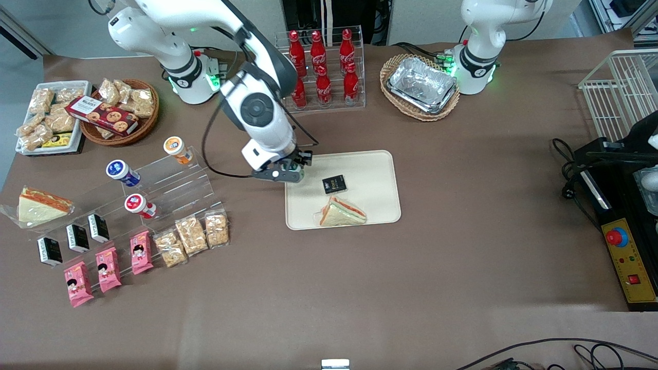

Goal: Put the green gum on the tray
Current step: 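Lift the green gum bottle and carry it over the cream tray, then lower the bottle onto the tray beside the black card and release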

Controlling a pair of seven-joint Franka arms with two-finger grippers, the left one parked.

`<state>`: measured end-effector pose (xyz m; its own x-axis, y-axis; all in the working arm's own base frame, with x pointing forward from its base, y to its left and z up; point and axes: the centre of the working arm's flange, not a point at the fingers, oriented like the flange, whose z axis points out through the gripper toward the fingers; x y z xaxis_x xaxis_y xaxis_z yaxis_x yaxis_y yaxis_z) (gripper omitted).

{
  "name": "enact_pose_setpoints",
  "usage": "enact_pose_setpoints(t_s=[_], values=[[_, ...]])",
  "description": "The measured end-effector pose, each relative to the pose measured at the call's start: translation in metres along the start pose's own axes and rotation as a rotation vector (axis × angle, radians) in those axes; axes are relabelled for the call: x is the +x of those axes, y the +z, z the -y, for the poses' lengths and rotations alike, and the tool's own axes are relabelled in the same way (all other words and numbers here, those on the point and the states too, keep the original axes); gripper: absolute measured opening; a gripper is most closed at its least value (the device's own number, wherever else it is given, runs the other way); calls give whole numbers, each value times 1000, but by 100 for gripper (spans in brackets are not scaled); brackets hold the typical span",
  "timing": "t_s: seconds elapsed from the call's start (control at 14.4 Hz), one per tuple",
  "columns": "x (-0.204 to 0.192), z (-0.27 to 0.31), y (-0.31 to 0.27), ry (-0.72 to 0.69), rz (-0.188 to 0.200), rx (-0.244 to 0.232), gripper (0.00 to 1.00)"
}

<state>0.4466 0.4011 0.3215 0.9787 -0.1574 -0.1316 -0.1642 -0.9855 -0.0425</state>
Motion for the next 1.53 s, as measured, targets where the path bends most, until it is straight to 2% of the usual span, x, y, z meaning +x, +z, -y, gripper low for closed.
enact_pose_setpoints(t_s=[0.35,0.62,0.83,1.04,1.18,1.32,1.53], values=[[-22,10,75,-38,2,-27,57],[-27,12,101,-46,-6,-30,57],[-26,10,105,-44,-4,-34,62],[-25,10,105,-42,-5,-33,86],[-23,11,99,-41,-13,-24,100],[-17,13,72,-33,-17,-15,100],[8,-4,-28,2,6,-28,100]])
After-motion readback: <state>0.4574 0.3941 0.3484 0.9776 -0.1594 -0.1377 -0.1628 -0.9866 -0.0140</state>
